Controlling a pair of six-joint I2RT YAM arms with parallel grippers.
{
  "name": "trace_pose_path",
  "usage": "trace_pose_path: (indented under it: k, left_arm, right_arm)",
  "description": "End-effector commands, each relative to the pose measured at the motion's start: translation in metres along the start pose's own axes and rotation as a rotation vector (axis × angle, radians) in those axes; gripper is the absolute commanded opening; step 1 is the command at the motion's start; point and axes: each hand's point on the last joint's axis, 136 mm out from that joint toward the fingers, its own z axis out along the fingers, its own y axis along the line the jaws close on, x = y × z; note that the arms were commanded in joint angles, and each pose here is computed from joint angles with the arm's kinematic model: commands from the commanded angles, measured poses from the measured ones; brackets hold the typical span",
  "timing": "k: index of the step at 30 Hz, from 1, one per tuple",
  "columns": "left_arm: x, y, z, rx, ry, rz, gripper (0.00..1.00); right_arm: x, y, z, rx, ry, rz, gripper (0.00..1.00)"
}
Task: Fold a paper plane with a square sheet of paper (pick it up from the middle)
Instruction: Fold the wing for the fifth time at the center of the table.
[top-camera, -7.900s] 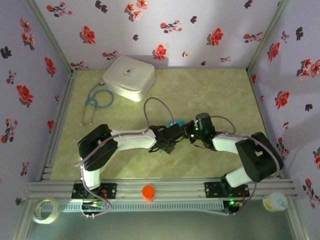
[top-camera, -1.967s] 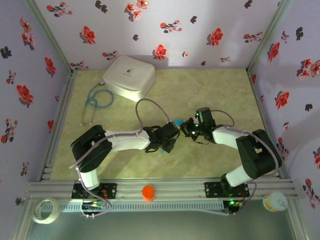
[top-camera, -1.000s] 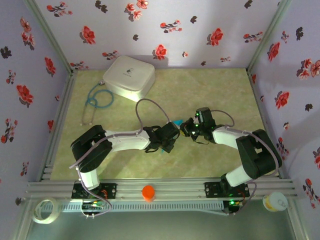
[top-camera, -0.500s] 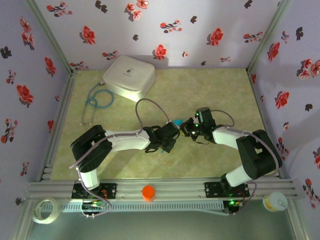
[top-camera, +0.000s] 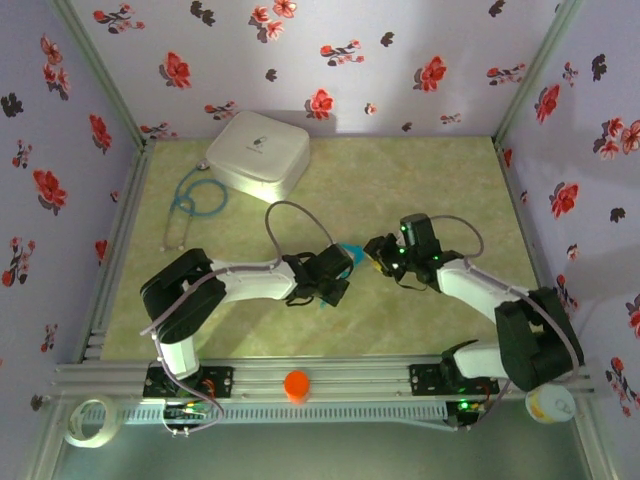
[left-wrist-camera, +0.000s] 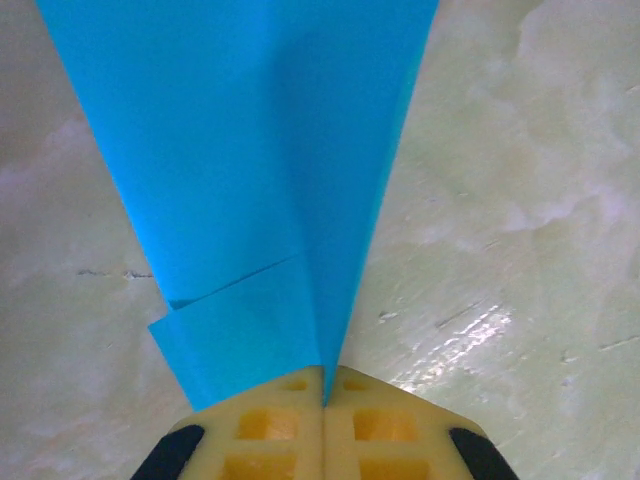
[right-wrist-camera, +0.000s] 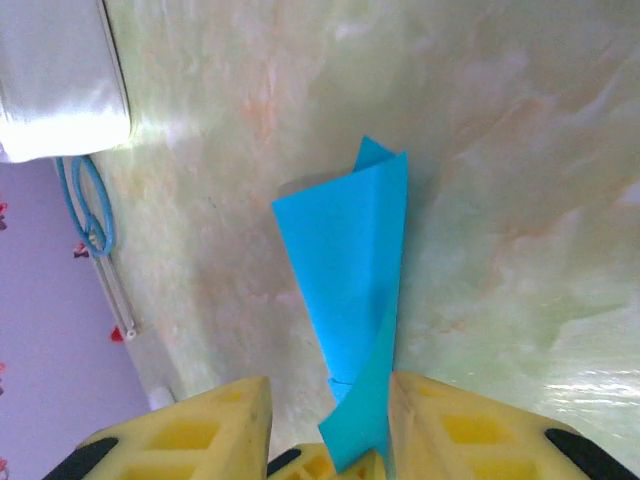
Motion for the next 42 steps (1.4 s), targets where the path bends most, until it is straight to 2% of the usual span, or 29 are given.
trace_pose_path:
  k: [1, 8, 21, 25, 29, 34, 42]
  left_arm:
    - [-0.007, -0.004, -0.002, 0.089, -0.029, -0.062, 0.0]
    - [-0.007, -0.004, -0.004, 0.205, -0.054, -0.117, 0.0]
    - [-0.014, 0.001, -0.003, 0.54, -0.057, -0.381, 0.0]
    - [-0.018, 0.0, -0.003, 0.602, -0.065, -0.425, 0.0]
    - [-0.021, -0.002, -0.003, 0.639, -0.062, -0.448, 0.0]
    - [-0.024, 0.001, -0.002, 0.685, -0.09, -0.515, 0.0]
    - [-0.018, 0.006, 0.004, 0.677, -0.073, -0.575, 0.0]
  right_arm:
    - [-0.009, -0.013, -0.01, 0.07, -0.065, -0.023, 0.37]
    - [-0.009, -0.013, -0.009, 0.053, -0.069, -0.016, 0.36]
    - [-0.005, -0.004, 0.002, -0.039, -0.053, -0.051, 0.33]
    - [0.001, 0.002, 0.009, -0.059, -0.033, -0.081, 0.33]
    - [0.009, 0.009, 0.016, -0.073, -0.001, -0.121, 0.32]
    - [0.019, 0.022, 0.026, -0.118, 0.048, -0.161, 0.26]
    - [0.027, 0.031, 0.038, -0.161, 0.096, -0.177, 0.17]
